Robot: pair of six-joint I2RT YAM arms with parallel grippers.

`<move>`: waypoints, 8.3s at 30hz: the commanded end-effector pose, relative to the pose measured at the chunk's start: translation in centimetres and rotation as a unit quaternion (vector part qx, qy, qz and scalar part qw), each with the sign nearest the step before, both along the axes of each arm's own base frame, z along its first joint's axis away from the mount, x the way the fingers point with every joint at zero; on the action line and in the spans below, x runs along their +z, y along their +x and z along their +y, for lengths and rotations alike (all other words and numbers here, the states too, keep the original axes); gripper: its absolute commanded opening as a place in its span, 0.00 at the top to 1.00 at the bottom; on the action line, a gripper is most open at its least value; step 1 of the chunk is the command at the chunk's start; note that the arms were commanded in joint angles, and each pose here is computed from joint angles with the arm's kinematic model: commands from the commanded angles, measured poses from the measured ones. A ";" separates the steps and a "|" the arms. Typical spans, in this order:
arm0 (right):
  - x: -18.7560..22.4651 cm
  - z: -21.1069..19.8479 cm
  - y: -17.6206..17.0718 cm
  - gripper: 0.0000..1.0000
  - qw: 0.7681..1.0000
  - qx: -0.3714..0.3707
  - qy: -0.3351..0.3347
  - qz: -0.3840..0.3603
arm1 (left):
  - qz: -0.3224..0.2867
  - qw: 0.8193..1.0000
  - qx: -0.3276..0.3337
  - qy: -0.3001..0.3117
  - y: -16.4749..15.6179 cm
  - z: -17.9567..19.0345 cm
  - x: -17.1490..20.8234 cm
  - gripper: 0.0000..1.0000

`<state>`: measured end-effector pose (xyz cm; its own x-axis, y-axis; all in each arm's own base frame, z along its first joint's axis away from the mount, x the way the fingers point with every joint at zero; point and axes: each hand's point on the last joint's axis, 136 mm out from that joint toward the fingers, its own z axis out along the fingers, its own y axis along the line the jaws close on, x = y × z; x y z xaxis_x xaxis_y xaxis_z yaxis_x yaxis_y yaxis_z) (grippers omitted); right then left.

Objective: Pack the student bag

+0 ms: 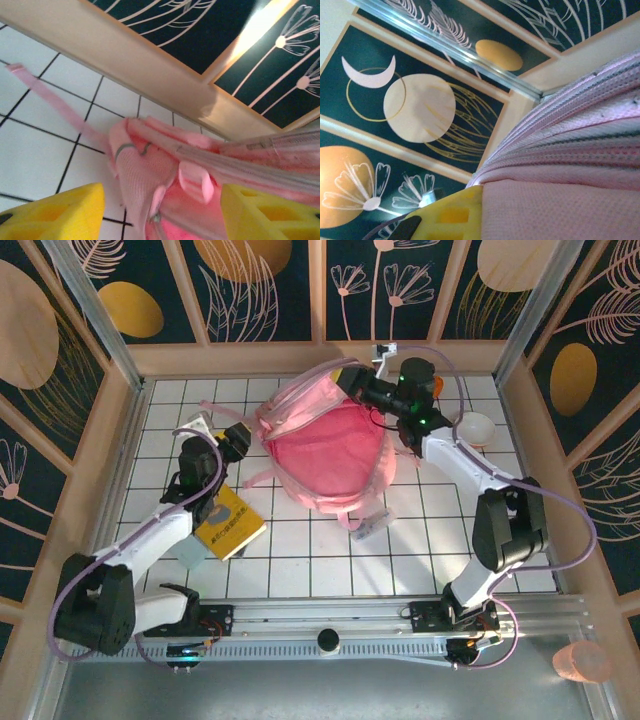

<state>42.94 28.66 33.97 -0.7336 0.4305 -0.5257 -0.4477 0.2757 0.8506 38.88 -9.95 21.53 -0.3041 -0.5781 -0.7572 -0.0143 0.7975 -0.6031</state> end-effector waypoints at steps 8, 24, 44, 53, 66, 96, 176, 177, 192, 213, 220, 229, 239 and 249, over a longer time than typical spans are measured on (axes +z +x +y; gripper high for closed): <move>-4.1 0.4 2.7 0.75 0.998 -0.046 -0.034 0.002 | 0.129 0.990 0.027 -0.057 -3.1 0.9 -2.9 0.32; -18.2 -5.4 -6.1 0.43 0.917 -0.115 -0.269 0.269 | 0.287 0.932 0.097 -0.199 -7.3 1.2 -8.4 0.27; -14.9 -2.3 -11.8 0.41 0.876 -0.065 -0.407 0.249 | 0.457 0.837 0.251 -0.166 -15.6 5.6 -14.5 0.21; -15.0 5.5 -13.3 0.43 0.902 0.020 -0.381 0.202 | 0.474 0.835 0.234 -0.152 -17.5 5.9 -16.1 0.20; -22.0 -2.5 -13.3 0.39 0.862 -0.005 -0.386 0.329 | 0.440 0.867 0.146 -0.182 -13.6 2.9 -16.4 0.23; -17.9 -4.7 -14.3 0.45 0.895 0.028 -0.288 0.338 | 0.213 0.955 -0.153 -0.141 -0.6 -7.1 -5.1 0.34; -7.5 -2.6 -9.4 0.50 0.964 -0.038 -0.252 0.075 | 0.068 0.926 -0.356 0.104 -0.7 -15.5 -2.5 0.26; -7.3 -1.5 -9.2 0.50 0.965 -0.031 -0.252 0.065 | 0.096 0.939 -0.323 0.071 -0.5 -14.0 -2.8 0.26; -15.6 15.9 -10.2 0.55 0.938 0.129 -0.320 0.042 | 0.277 0.947 0.028 -0.158 -6.0 4.1 -9.6 0.27; -29.5 20.8 -10.6 0.59 0.864 0.217 -0.448 0.074 | 0.343 0.918 0.120 -0.161 -10.8 8.1 -17.0 0.33; -32.2 19.1 -10.9 0.71 0.841 0.215 -0.485 0.106 | 0.344 0.921 0.098 -0.156 -9.7 7.6 -17.9 0.33; -31.1 17.8 -13.2 0.85 0.844 0.217 -0.466 0.152 | 0.309 0.936 0.027 -0.164 -5.6 5.8 -15.8 0.33; -25.0 16.6 -10.6 0.58 0.871 0.157 -0.446 0.133 | 0.327 0.938 0.069 -0.089 -7.0 8.2 -14.9 0.28; -29.9 18.2 -10.9 0.61 0.842 0.189 -0.487 0.137 | 0.338 0.934 0.048 -0.103 -8.6 7.3 -17.5 0.41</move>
